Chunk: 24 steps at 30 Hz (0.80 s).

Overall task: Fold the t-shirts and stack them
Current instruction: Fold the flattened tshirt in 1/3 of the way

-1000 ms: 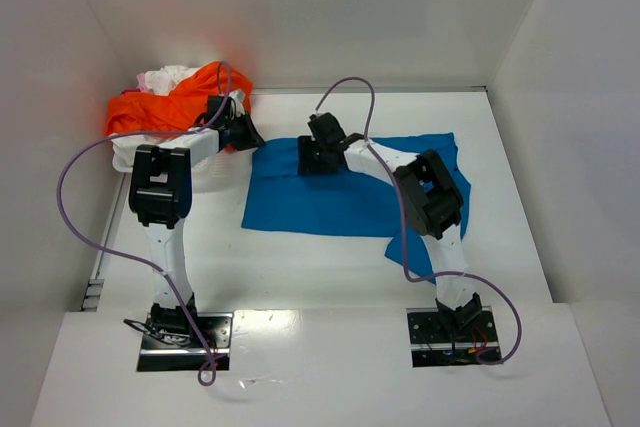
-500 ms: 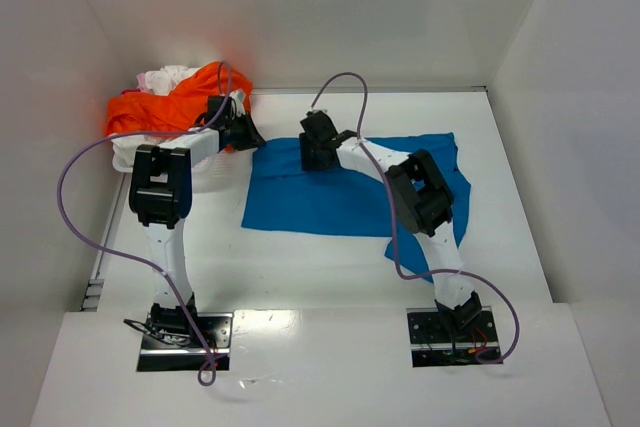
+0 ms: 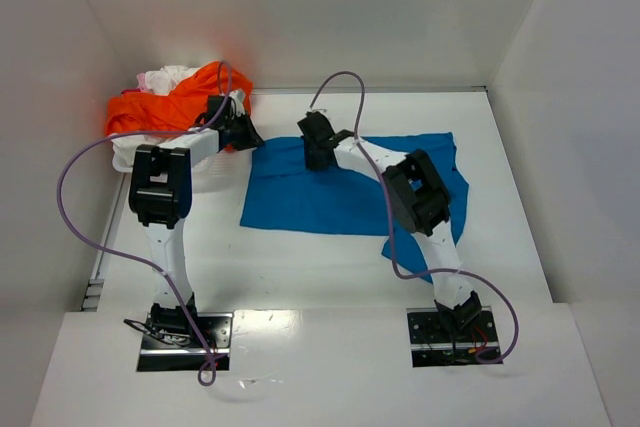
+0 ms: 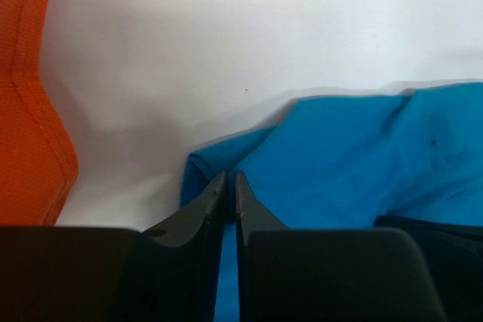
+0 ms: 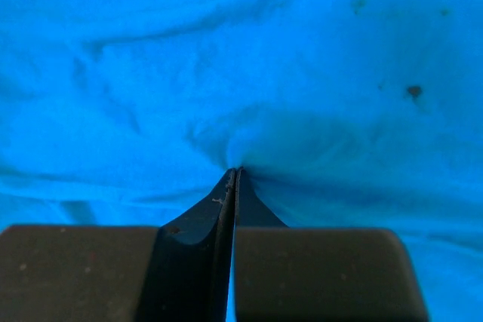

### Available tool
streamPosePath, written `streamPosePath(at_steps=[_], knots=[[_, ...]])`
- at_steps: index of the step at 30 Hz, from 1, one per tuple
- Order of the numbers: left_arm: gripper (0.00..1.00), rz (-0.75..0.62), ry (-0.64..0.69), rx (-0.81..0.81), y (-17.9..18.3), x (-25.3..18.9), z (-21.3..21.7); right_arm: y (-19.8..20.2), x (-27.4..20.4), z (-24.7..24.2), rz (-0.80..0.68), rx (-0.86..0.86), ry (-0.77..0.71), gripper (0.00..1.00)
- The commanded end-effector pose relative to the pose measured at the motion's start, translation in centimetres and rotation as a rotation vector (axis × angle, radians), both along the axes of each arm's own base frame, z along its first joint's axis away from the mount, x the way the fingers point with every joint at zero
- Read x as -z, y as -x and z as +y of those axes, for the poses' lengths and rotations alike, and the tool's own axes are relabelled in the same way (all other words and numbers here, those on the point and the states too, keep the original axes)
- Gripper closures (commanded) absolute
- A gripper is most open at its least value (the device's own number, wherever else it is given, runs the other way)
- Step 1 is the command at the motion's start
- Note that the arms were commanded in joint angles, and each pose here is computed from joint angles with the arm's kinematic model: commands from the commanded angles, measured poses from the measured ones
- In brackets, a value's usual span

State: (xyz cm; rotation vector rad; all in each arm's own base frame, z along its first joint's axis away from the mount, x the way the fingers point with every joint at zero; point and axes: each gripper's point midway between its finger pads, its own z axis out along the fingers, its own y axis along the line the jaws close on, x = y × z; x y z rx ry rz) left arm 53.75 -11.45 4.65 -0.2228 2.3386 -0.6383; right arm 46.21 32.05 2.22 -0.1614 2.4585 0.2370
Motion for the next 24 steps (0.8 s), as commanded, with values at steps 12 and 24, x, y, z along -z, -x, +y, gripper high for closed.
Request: streamPosePath(at_steps=[12, 24], knots=[[1.0, -0.139, -0.022, -0.031, -2.6, -4.8, 1.5, 5.0, -0.9, -1.8, 0.069, -0.007, 0.001, 1.0], [0.46, -0.146, -0.042, -0.042, -1.7, -6.2, 1.9, 6.2, -0.9, -2.5, 0.071, 0.01, 0.007, 1.0]])
